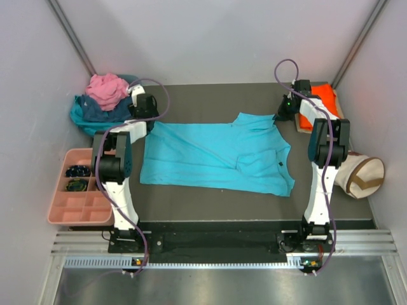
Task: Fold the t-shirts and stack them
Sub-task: Fold the tshirt
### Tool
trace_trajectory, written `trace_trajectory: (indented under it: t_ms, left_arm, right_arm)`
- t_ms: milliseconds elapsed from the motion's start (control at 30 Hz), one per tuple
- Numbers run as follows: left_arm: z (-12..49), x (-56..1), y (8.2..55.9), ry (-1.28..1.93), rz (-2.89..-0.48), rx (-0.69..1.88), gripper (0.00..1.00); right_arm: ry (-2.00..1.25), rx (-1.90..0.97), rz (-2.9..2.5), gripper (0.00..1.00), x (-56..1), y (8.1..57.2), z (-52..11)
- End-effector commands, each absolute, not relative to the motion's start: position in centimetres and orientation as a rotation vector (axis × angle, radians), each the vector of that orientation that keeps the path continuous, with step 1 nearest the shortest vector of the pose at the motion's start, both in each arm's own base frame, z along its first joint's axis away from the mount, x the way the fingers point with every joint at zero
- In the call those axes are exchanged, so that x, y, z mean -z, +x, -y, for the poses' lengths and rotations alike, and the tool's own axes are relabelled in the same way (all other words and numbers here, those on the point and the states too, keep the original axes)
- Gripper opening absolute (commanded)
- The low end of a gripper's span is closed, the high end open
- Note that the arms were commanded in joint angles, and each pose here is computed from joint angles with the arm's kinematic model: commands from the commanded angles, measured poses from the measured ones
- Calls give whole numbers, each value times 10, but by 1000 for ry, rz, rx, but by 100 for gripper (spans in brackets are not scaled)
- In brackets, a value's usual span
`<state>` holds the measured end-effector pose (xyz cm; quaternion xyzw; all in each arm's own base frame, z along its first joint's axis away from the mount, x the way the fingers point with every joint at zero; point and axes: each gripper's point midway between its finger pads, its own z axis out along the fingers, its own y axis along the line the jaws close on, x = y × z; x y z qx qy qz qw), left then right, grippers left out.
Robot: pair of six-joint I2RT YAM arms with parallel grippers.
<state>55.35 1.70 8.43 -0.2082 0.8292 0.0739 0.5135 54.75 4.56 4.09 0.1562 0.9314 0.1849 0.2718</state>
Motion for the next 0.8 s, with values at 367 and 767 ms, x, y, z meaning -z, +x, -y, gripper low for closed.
trace_trajectory:
  t_ms: [367, 767]
  left_arm:
    - [-20, -81, 567, -524, -1982, -128, 58]
    - [-13, -67, 574, -562, -2081, -6, 56]
  right_arm:
    - [385, -496, -2437, 0, -64, 562, -43]
    - [383, -494, -2439, 0, -63, 562, -44]
